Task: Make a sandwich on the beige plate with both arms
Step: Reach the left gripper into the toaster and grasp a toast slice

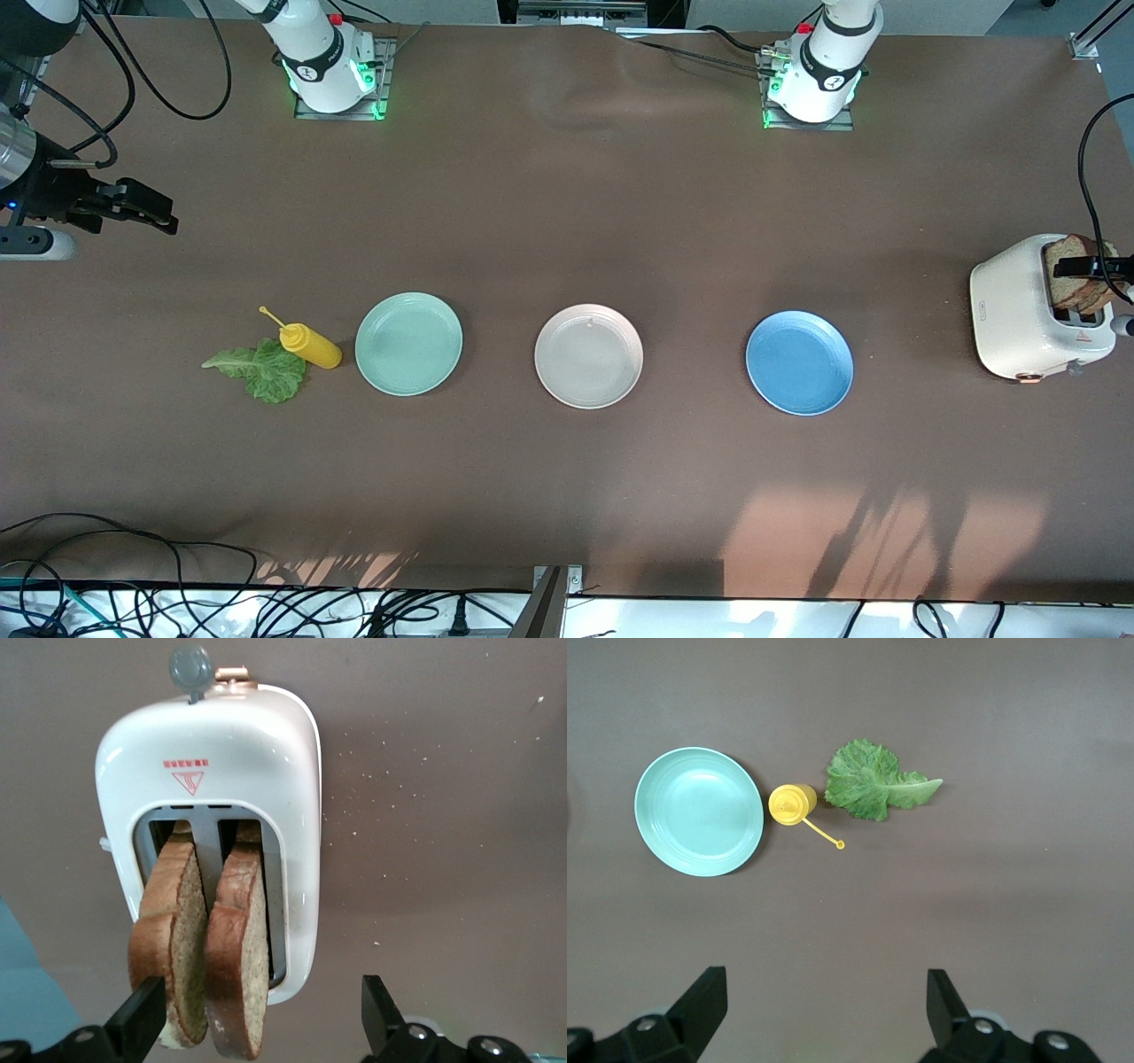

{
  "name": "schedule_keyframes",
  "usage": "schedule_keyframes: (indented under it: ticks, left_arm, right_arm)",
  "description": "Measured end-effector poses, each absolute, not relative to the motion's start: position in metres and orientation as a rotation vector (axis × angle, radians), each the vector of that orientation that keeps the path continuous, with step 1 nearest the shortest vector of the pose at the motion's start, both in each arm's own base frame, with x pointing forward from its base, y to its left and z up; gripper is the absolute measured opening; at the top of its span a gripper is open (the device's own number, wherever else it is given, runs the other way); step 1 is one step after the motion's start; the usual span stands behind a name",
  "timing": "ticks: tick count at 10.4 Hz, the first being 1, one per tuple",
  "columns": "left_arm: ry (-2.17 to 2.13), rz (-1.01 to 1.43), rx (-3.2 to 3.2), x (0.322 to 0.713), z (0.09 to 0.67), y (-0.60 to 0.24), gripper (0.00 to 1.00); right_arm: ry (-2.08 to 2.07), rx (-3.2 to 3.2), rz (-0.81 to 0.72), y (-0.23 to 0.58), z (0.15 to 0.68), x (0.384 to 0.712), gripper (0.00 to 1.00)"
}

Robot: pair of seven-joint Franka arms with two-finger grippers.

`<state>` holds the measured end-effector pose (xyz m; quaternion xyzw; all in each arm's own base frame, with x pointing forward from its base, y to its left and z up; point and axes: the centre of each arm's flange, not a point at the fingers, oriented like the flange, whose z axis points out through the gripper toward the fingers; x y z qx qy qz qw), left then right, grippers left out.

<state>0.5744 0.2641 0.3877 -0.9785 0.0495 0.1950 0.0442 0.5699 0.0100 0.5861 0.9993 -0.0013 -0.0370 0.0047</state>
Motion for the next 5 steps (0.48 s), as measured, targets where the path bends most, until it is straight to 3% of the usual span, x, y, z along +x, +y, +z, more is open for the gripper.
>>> schedule_keyframes:
  ticks: [5]
  left_arm:
    - [0.147, 0.674, -2.997, 0.570, 0.371, 0.266, 0.91]
  right_arm:
    - [-0.004, 3.130, -0.116, 0.010, 0.586, 0.570, 1.00]
